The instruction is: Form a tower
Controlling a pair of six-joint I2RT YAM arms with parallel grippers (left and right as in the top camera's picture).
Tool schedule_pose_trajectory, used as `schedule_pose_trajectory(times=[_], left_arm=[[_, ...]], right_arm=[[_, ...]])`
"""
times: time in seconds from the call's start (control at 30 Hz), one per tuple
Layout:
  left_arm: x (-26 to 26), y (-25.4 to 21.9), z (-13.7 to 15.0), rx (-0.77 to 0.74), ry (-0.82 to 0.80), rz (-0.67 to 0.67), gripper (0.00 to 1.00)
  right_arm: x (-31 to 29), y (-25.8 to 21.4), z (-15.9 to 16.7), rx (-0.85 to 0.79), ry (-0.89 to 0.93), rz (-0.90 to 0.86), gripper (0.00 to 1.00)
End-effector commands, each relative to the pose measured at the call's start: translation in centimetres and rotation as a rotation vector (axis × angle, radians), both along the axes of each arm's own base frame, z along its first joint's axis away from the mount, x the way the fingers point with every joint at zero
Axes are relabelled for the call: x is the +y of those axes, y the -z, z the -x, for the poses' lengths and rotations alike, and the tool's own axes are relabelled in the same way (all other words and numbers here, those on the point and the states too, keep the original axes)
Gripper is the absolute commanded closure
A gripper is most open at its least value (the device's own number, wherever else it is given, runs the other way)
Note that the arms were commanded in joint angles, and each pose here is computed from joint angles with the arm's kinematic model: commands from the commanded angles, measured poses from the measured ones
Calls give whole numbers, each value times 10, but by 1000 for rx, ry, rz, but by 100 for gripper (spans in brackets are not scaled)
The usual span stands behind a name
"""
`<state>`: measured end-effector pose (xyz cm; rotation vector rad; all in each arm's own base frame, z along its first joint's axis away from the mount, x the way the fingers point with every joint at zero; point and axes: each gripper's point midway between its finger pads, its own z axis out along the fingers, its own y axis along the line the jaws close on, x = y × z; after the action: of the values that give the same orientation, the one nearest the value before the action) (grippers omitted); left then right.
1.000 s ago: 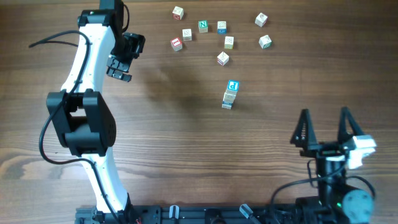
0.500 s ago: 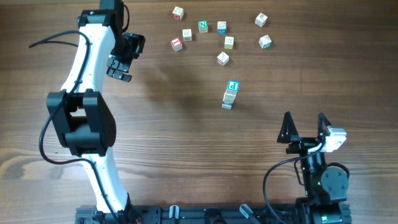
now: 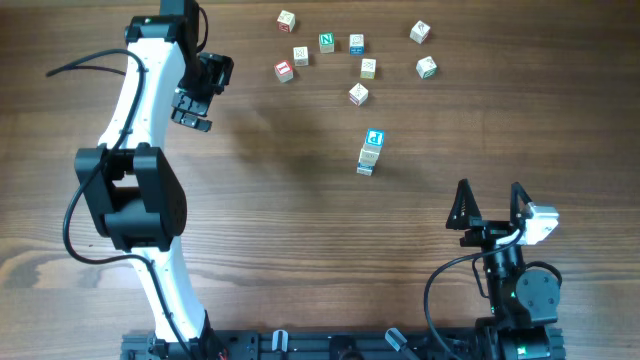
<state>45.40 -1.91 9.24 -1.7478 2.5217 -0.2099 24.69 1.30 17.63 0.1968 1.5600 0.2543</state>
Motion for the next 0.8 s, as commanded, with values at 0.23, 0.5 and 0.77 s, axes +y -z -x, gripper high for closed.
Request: schedule_pose_trajectory(times=[0.23, 0.5, 0.77], left_arm=[[5, -63, -22, -235, 36, -346, 0], [-61, -210, -14, -695, 45, -564, 0], [-35, -283, 58, -946, -5, -455, 0]], right_arm=[[-4, -2, 0, -10, 20, -9, 0], [-4, -2, 0, -10, 20, -9, 0], [-4, -2, 0, -10, 21, -9, 0]])
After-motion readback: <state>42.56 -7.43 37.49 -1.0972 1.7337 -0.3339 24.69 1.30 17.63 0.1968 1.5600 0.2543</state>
